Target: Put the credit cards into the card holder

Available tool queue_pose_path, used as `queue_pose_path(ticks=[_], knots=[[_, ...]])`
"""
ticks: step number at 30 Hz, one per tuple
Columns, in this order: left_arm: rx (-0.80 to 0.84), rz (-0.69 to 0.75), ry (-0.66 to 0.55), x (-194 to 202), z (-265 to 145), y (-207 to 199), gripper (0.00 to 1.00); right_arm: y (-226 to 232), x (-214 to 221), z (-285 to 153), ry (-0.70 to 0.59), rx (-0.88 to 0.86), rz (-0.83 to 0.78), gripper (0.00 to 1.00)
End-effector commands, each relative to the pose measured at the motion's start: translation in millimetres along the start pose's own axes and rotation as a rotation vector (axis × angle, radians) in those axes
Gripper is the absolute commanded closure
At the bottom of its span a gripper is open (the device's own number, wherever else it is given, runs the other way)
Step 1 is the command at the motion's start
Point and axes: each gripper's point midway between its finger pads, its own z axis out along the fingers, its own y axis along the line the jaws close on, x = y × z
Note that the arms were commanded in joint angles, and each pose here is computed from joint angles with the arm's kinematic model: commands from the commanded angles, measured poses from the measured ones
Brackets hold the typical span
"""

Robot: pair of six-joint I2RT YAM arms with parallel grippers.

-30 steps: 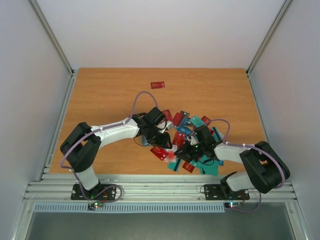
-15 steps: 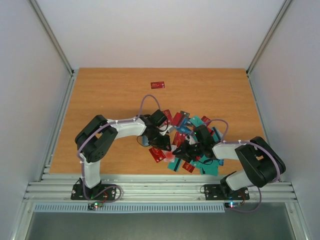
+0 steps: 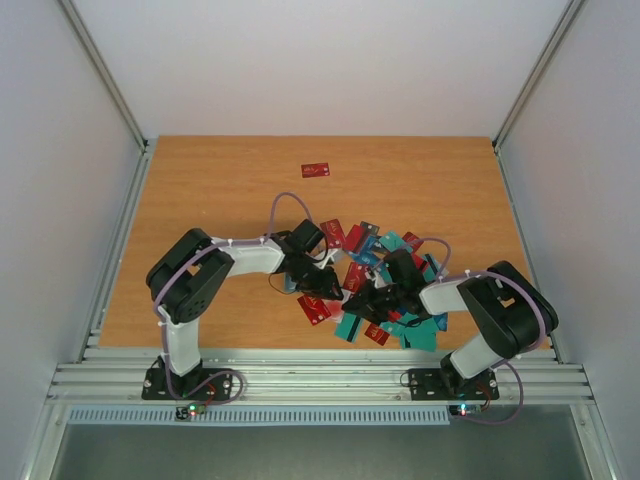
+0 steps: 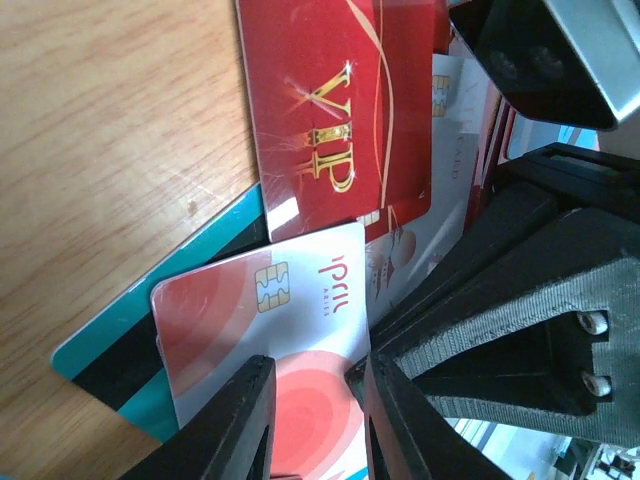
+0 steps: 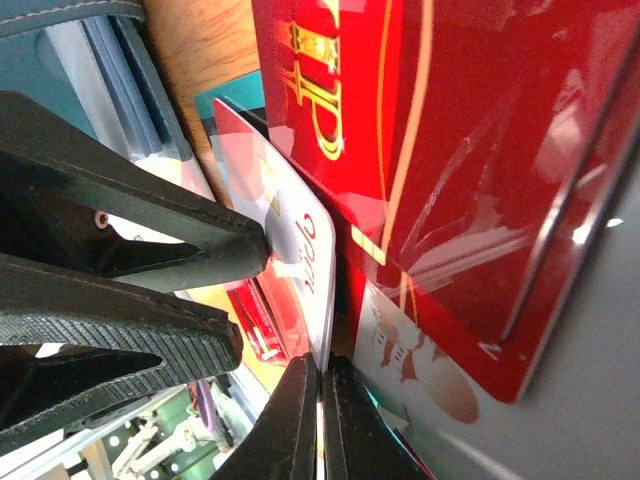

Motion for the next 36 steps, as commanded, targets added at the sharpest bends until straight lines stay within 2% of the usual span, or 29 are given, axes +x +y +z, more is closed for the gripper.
queue_pose_path(ticks=[1, 11, 17, 22, 28, 32, 36], knots=[[-0.016, -0.077, 0.034, 18, 8, 14, 0.72, 21, -25, 1, -0.087, -0.041, -0.049, 0.99], [-0.009, -0.006, -0.081, -7, -50, -38, 0.69, 18, -17, -7, -0.072, 0.018, 0.003, 0.99], [-0.029, 0.031, -0.173, -14, -94, -62, 0.62, 28, -12, -32, -0.11, 0.078, -0.002, 0.99], [-0.028, 0.047, -0.248, -14, -122, -79, 0.61, 45, -13, -58, -0.166, 0.097, -0.032, 0.99], [-0.022, 0.049, -0.359, -15, -161, -101, 0.6, 94, -17, -94, -0.252, 0.035, -0.107, 0.99], [-0.005, 0.066, -0.49, -14, -202, -120, 0.54, 145, -19, -124, -0.332, -0.054, -0.171, 0.99], [0.096, 0.064, -0.596, -13, -237, -139, 0.53, 203, -20, -157, -0.417, -0.158, -0.236, 0.99]])
